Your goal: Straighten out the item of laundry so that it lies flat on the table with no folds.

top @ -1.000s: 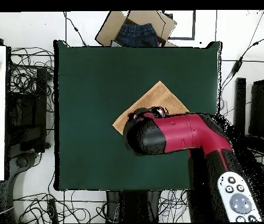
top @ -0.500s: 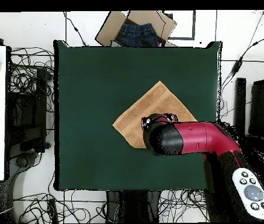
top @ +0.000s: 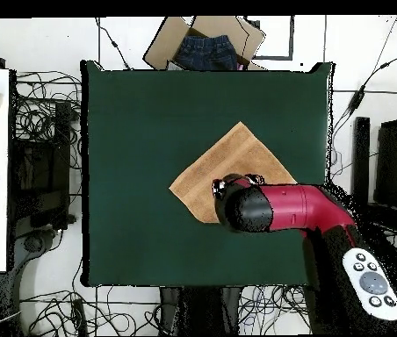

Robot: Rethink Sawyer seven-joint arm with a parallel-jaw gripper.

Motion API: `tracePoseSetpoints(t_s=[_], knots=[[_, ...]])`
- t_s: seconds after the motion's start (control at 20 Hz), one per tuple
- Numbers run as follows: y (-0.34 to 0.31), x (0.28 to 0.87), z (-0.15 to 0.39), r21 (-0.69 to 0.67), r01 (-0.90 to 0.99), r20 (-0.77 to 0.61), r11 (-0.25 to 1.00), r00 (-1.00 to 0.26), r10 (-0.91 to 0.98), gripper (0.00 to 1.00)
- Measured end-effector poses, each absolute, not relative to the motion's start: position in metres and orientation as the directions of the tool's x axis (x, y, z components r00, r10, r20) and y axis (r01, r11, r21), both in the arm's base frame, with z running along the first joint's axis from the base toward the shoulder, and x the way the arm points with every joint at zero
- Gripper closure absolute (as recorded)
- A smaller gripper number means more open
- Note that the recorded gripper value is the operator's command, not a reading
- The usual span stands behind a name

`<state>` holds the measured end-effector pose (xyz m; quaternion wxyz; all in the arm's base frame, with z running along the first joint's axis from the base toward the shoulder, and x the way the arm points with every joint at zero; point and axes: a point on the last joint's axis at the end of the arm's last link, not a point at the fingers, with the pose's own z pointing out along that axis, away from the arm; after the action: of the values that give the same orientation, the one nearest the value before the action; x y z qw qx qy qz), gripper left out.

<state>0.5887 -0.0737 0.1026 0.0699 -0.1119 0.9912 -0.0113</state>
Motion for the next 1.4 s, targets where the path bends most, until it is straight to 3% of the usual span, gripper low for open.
tracePoseSetpoints(t_s=[0.7,1.4], knots=[[-0.031,0.646,0.074,0.008,-0.234,-0.103,0.972,-0.967,-0.232,0.0],[-0.032,0.661,0.047,0.038,-0.207,-0.098,0.978,-0.974,-0.202,0.0]])
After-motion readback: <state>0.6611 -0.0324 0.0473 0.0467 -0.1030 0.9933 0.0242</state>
